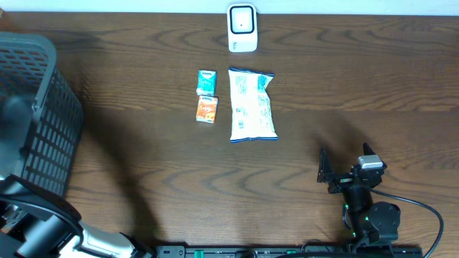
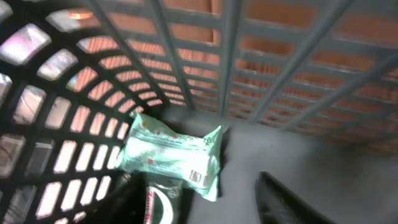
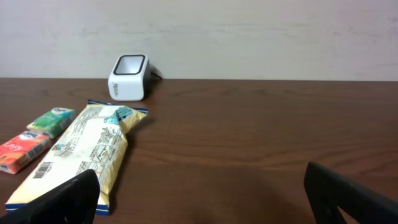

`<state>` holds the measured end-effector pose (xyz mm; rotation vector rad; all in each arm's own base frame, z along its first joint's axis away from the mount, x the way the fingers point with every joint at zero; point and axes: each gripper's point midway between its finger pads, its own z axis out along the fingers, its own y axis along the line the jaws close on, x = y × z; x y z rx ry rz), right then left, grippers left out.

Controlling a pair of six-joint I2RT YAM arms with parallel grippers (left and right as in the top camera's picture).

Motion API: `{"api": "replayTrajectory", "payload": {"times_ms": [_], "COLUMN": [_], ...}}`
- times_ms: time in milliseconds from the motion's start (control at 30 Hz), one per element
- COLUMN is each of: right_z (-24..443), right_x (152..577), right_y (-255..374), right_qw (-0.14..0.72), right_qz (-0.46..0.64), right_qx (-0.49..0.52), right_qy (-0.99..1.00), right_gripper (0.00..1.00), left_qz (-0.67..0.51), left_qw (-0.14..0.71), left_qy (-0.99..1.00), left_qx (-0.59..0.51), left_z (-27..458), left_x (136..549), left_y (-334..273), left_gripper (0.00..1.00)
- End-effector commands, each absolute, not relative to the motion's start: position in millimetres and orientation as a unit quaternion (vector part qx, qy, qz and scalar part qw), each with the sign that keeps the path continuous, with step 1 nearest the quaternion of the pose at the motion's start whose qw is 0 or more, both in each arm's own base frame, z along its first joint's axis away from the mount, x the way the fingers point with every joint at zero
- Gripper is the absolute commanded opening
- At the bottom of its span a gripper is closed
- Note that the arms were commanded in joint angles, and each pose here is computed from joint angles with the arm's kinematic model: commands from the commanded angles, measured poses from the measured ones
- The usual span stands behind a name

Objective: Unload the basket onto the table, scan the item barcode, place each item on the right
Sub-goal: 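Grasp the mint-green pouch in the basket with the left gripper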

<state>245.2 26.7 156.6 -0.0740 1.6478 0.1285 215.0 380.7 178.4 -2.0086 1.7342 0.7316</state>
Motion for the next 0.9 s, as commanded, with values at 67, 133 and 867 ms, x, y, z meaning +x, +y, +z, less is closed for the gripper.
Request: {"api": "replayTrajectory", "payload": {"times_ms": [67,133,867], "right_z": [155.3,155.3,155.3], "right_x": [245.4,245.4,245.4], "right_y": [24.3,24.3,24.3], "right_qw": [0.676,0.676,0.676], "right_qz": [0.056,0.056,0.056], "right_qx": [-0.025,-0.025,-0.025], "right_qy": [0.735,0.735,0.735], "right_gripper": [0.99,0.99,0.99], "left_qz": [0.266,0.264,0.314], "left_qw": [0.122,0.102,0.053], "left_qy": [0.674,0.679,0.648], "left_qx": [-0.678,-0.677,-0.691], "left_z": [131.3,114.2,59.6], "left_x": [211.9,209.6,193.6], "left_y": [375.3,372.8,383.0], "left_gripper": [0.78,0.79,0.79]}}
